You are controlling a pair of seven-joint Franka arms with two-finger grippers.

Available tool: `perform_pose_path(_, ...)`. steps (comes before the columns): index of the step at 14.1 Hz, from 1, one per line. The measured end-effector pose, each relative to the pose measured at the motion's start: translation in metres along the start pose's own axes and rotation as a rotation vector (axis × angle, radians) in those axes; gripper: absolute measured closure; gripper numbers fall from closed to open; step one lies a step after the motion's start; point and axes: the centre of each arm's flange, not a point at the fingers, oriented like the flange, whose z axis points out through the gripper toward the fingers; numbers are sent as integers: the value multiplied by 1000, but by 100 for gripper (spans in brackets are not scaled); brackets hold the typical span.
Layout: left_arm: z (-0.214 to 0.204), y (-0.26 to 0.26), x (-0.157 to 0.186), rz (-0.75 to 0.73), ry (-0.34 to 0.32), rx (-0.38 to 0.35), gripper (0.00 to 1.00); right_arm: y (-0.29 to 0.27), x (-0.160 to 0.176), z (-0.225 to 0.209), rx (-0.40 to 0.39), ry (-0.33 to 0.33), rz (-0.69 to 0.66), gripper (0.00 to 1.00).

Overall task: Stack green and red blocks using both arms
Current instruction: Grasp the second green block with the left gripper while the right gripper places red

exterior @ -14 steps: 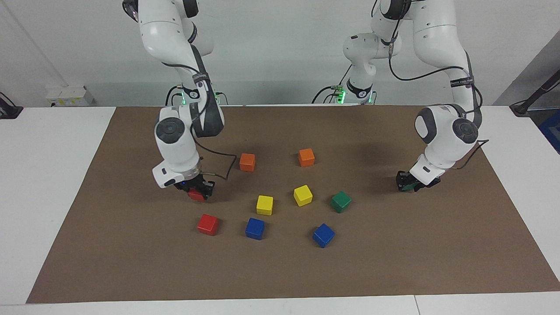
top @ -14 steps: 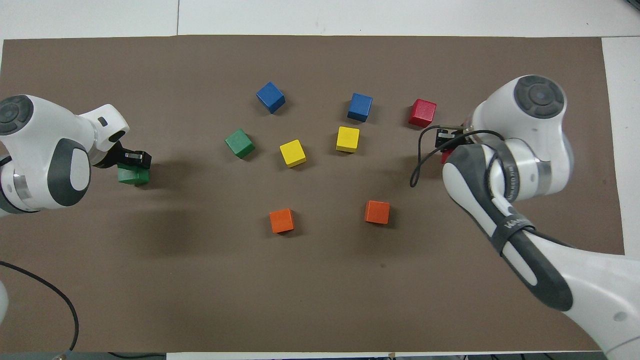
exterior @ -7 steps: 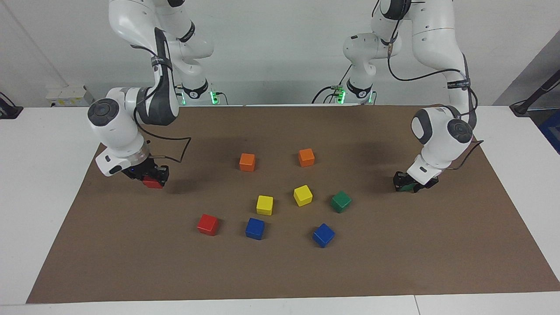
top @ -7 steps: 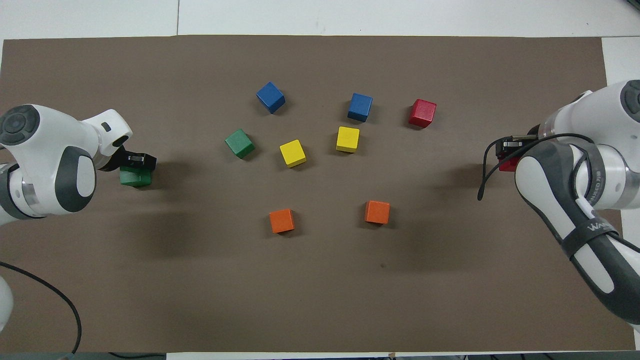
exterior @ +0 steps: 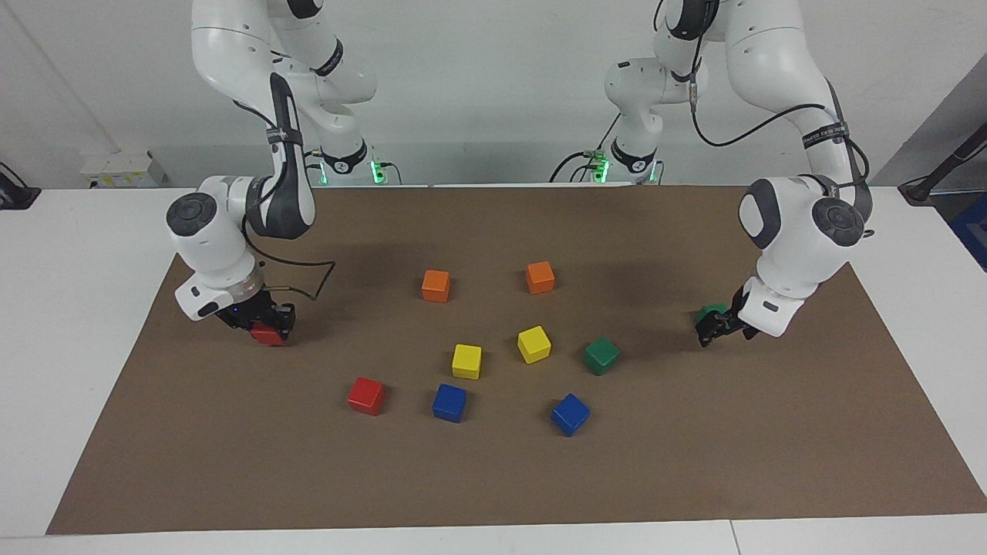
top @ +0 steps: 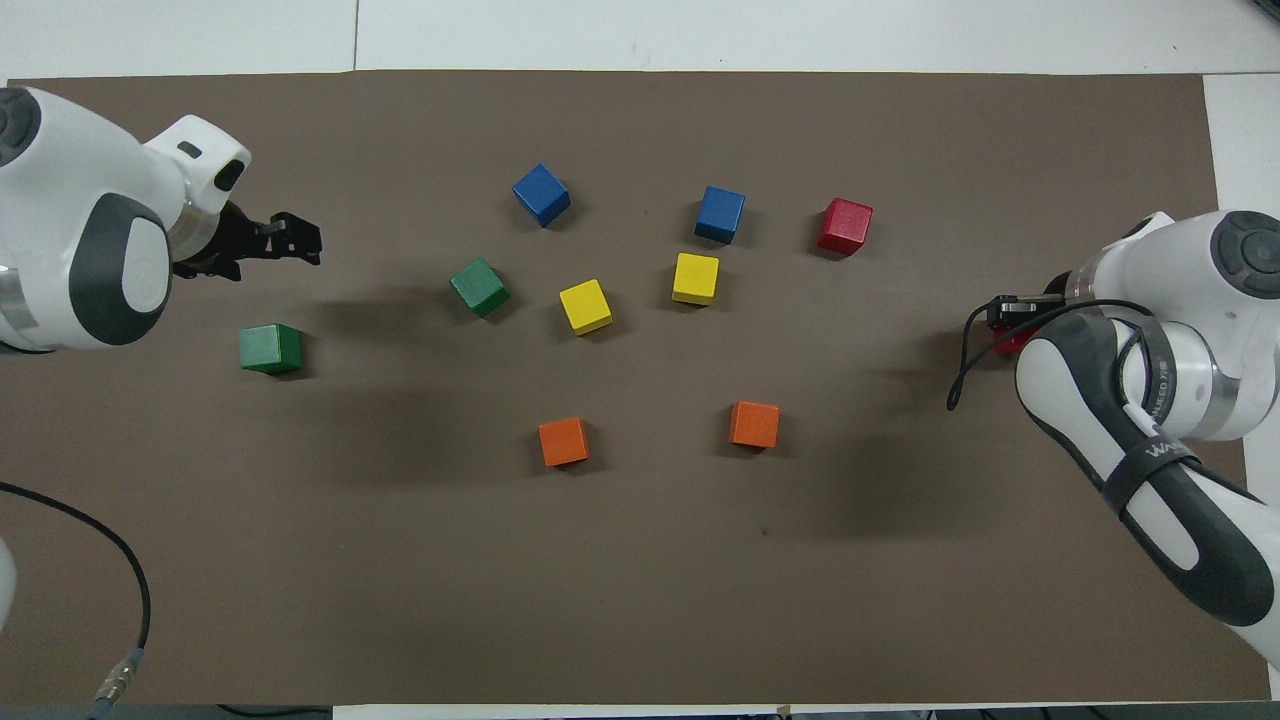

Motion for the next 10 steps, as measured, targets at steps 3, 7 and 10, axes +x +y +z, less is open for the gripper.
perform_pose_path(3,4,100,-20,-237,24,12,0,1,1,13,-1,-4,2,45)
perform_pose_path(7,54,146,-44,-388,54,23,0,1,1,13,-1,-2,2,45)
perform_pose_path(10,83,151,-58,-412,67,4,0,1,1,13,-1,-2,2,44)
